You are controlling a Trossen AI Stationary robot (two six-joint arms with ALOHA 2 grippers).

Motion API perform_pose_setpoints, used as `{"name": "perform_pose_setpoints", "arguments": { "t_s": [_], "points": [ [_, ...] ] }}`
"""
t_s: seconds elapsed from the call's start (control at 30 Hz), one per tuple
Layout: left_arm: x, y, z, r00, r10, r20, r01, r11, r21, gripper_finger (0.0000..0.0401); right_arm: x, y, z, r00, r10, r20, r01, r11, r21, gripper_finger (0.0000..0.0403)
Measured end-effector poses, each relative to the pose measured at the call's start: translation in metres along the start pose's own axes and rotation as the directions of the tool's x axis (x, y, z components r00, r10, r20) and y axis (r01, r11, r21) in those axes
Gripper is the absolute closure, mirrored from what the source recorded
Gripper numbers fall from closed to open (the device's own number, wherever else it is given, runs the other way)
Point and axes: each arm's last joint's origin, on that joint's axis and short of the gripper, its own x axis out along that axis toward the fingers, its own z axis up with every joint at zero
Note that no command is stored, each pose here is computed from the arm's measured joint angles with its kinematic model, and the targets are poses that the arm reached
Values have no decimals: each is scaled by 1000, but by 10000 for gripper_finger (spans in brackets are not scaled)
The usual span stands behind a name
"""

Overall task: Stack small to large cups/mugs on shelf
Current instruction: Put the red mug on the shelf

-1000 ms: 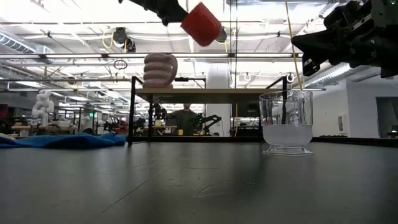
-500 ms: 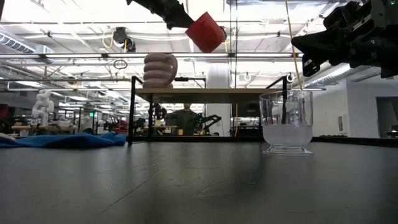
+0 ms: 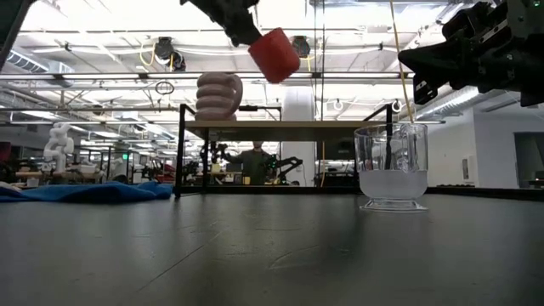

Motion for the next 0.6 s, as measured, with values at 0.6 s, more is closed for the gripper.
{"name": "perform_pose_setpoints", "arguments": {
  "t_s": [0.6],
  "points": [
    [14,-3,-4,982,31,-187,-22,998,52,398,0,0,0,1000,0,0,0,1000,-26,403]
  ]
}}
